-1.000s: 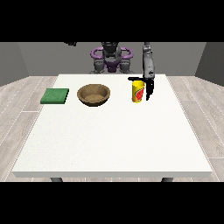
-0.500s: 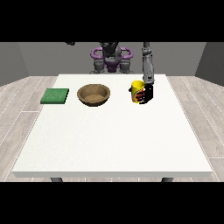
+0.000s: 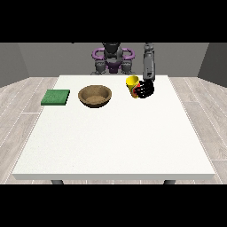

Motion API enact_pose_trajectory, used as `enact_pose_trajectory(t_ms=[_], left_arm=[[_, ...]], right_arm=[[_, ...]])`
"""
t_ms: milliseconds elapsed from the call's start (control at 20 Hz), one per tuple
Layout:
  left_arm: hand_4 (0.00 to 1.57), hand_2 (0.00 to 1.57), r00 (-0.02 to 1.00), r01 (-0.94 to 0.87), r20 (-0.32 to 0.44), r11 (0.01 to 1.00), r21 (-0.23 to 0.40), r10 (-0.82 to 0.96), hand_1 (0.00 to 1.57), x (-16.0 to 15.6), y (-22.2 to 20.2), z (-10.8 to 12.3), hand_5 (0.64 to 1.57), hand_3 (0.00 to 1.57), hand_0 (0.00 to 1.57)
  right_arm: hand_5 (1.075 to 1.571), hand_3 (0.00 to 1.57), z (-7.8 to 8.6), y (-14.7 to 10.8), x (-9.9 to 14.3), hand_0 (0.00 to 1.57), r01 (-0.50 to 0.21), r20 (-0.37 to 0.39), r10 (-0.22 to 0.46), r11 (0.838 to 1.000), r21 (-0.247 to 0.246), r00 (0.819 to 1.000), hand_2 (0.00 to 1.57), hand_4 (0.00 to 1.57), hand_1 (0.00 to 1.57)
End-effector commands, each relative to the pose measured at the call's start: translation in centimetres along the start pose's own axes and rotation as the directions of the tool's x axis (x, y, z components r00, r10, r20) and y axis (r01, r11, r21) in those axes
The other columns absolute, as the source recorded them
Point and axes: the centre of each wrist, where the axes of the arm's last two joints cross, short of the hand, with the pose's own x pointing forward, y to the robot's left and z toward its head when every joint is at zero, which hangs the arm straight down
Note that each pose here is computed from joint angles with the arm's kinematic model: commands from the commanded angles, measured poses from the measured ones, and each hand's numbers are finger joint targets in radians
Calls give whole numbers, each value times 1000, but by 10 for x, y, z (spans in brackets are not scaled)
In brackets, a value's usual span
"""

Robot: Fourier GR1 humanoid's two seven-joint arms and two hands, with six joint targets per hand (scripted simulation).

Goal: Pick the cup and pour the ball into the bowl, then pick the bowl and place it on the pad

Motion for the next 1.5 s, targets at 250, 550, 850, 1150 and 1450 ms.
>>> enact_pose_trajectory(t_ms=[250, 550, 850, 1150, 1450], left_arm=[[1096, 1571, 945, 326, 66, 942, -76, -322, 1394, 35, -41, -43, 1526, 1571, 1394], [971, 1571, 842, 537, 77, 843, -31, -534, 1415, 70, -76, -82, 1562, 1571, 1415], [940, 1571, 792, 602, 105, 798, 20, -601, 1411, 91, -101, -97, 1564, 1571, 1411], [828, 1571, 534, 823, 209, 560, 94, -819, 1368, 97, -93, -116, 1552, 1571, 1368], [979, 1433, 342, 936, 382, 348, -56, -858, 1326, 95, -160, -71, 1480, 1427, 1326]], right_arm=[[1560, 0, -4, -10, -23, 0, 16, -57, -17, 1000, -25, 998, 0, 238, 0], [1561, 0, -11, -1, -36, 0, 27, -68, -24, 999, 38, 997, 0, 292, 0], [1562, 0, -24, -2, -27, 0, 7, -14, -6, 999, 36, 1000, 0, 324, 0], [1562, 0, -29, -1, -45, 0, 26, -58, -25, 1000, 9, 998, 0, 347, 0], [1565, 0, -25, -9, -75, 0, 30, -181, -41, 997, -65, 983, 0, 378, 0]])
